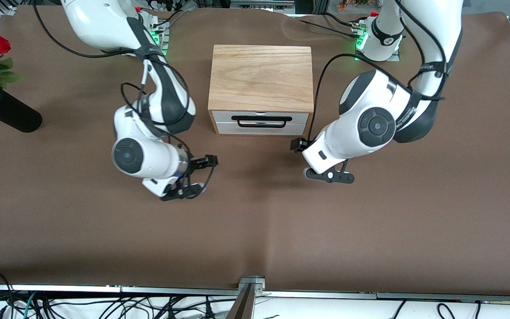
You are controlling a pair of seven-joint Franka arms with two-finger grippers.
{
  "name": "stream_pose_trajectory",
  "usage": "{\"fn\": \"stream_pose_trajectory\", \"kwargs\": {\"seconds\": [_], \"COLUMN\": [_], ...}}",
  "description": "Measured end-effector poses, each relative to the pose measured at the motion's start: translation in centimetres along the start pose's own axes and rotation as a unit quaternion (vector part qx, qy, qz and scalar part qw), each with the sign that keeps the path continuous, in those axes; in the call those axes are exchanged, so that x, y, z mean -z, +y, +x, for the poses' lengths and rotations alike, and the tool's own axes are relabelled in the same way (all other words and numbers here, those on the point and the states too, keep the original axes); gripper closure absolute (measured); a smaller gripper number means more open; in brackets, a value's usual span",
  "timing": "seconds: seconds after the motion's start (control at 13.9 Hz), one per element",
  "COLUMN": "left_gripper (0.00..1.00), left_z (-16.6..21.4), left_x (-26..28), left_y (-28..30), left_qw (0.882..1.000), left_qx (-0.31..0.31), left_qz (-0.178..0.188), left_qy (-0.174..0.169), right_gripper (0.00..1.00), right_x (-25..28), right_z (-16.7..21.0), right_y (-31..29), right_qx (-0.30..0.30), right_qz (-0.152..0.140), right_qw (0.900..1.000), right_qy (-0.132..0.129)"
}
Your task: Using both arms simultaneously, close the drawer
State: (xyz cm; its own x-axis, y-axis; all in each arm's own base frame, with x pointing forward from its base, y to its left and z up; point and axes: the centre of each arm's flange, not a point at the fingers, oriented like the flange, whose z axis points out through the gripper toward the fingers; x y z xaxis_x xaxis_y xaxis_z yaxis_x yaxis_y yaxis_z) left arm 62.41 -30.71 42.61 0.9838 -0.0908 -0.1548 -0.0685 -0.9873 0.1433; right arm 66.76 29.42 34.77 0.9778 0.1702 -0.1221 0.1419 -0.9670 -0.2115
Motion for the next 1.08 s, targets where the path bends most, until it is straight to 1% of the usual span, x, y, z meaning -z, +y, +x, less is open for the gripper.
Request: {"fn": "stream_pose_trajectory", "kwargs": {"seconds": [0.14,0.29,0.43,0.5,0.58,0.65,0.79,0.94,1.01,1.08], "left_gripper": [0.0,0.0,0.0,0.0,0.0,0.0,0.0,0.0,0.0,0.0], "left_z": [0.2,0.2,-0.8,-1.7,-2.5,-3.4,-5.1,-6.4,-6.9,-7.3], "left_x": [3.0,6.7,10.2,11.6,13.1,14.6,17.5,19.2,19.5,19.7], "left_y": [-3.3,-7.9,-11.5,-12.5,-13.1,-13.1,-13.8,-17.2,-19.6,-21.8], "left_qw": [1.0,0.998,0.996,0.995,0.994,0.993,0.994,0.993,0.994,0.995], "left_qx": [0.02,0.052,0.078,0.085,0.085,0.079,0.041,-0.001,-0.007,-0.007], "left_qz": [0.015,0.013,0.016,0.025,0.045,0.061,0.075,0.089,0.085,0.069], "left_qy": [0.016,0.03,0.034,0.034,0.043,0.055,0.072,0.074,0.07,0.066], "right_gripper": [0.0,0.0,0.0,0.0,0.0,0.0,0.0,0.0,0.0,0.0], "right_x": [2.0,4.1,6.0,7.1,8.5,10.0,12.3,14.6,16.0,17.6], "right_z": [0.9,1.6,1.9,2.0,1.8,1.6,1.2,0.7,0.4,-0.1], "right_y": [3.6,7.2,10.0,10.8,11.6,12.4,14.1,15.8,16.9,18.1], "right_qx": [-0.026,-0.053,-0.073,-0.08,-0.085,-0.092,-0.105,-0.118,-0.125,-0.134], "right_qz": [-0.018,-0.036,-0.05,-0.054,-0.057,-0.059,-0.064,-0.063,-0.059,-0.055], "right_qw": [0.999,0.997,0.994,0.993,0.992,0.99,0.987,0.984,0.982,0.98], "right_qy": [0.021,0.04,0.057,0.067,0.078,0.088,0.104,0.119,0.128,0.138]}}
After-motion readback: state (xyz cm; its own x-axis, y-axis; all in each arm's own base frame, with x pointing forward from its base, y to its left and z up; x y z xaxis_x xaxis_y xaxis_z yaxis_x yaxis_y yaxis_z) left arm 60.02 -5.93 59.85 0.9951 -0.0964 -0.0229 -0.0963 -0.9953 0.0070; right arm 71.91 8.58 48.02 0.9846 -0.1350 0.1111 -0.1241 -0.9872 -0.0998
